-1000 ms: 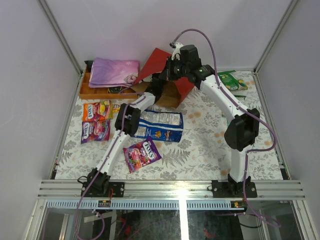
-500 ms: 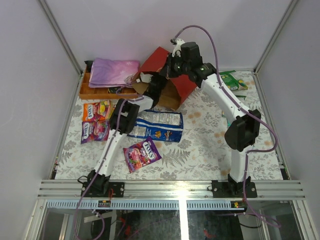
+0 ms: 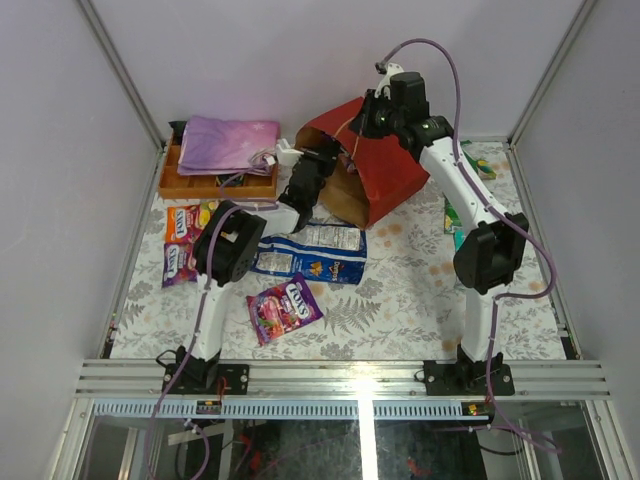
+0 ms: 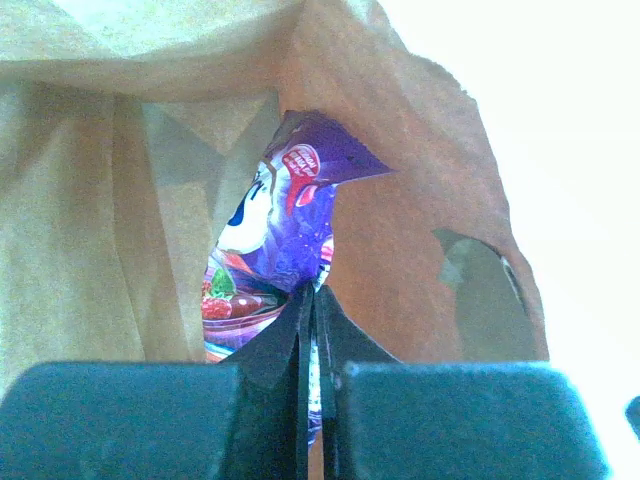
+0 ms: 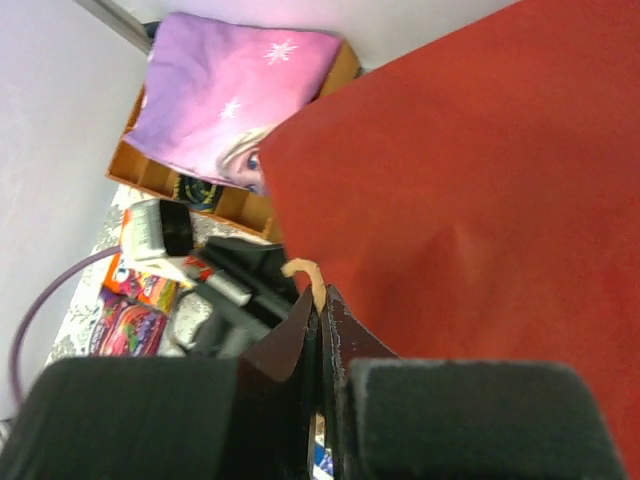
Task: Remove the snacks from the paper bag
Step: Take out the snack from the paper bag, then adjust the paper bag at the center of the board.
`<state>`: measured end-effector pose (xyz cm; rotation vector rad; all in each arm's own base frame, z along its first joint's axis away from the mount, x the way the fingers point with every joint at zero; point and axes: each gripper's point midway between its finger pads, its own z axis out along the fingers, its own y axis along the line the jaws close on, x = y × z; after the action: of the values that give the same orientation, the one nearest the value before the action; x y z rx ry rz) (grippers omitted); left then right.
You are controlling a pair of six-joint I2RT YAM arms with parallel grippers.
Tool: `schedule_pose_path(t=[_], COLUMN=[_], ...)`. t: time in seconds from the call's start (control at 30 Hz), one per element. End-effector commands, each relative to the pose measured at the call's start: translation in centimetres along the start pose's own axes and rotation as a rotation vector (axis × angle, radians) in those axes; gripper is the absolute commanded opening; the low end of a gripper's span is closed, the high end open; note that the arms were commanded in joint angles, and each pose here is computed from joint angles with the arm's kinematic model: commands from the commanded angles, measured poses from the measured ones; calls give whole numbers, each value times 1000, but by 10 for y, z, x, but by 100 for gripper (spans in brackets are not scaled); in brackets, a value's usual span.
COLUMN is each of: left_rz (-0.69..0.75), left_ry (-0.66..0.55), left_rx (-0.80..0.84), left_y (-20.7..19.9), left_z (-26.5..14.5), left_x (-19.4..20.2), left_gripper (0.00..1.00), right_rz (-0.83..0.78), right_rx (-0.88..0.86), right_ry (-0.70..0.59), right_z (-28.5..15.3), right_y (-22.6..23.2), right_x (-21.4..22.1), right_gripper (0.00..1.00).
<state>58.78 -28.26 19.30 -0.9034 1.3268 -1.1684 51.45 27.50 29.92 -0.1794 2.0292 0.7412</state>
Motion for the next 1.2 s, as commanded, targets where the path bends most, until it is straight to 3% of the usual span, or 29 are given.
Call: schedule_pose_path(t=[0.0,0.17,0.3,0.7,1.0,1.17], left_rz=[-62,-132,-95,-42,181,367], left_ry=[-39,51,56,170,214,108], left_rx=[160,155,150,292,373,336], left_y=[-64,-66,-77,-150,-209,-215], left_z=[-14,-32,-56,-118,-179,-213], left_x=[-22,-9,-15,-30,-56,-98], left_gripper=[0,0,0,0,0,0], right_rz=[5,2,0,-28,-59,-57], right_rx=[34,72,89,140,152,85], right_ry=[-69,-90,-104,-185,-242,-288], right_z=[4,11,15,9,6,-4], right_y=[-17,-36,-49,-78,-88,-65], right_x=[-21,-36,-43,-78,-101,-118], right_gripper=[0,0,0,0,0,0])
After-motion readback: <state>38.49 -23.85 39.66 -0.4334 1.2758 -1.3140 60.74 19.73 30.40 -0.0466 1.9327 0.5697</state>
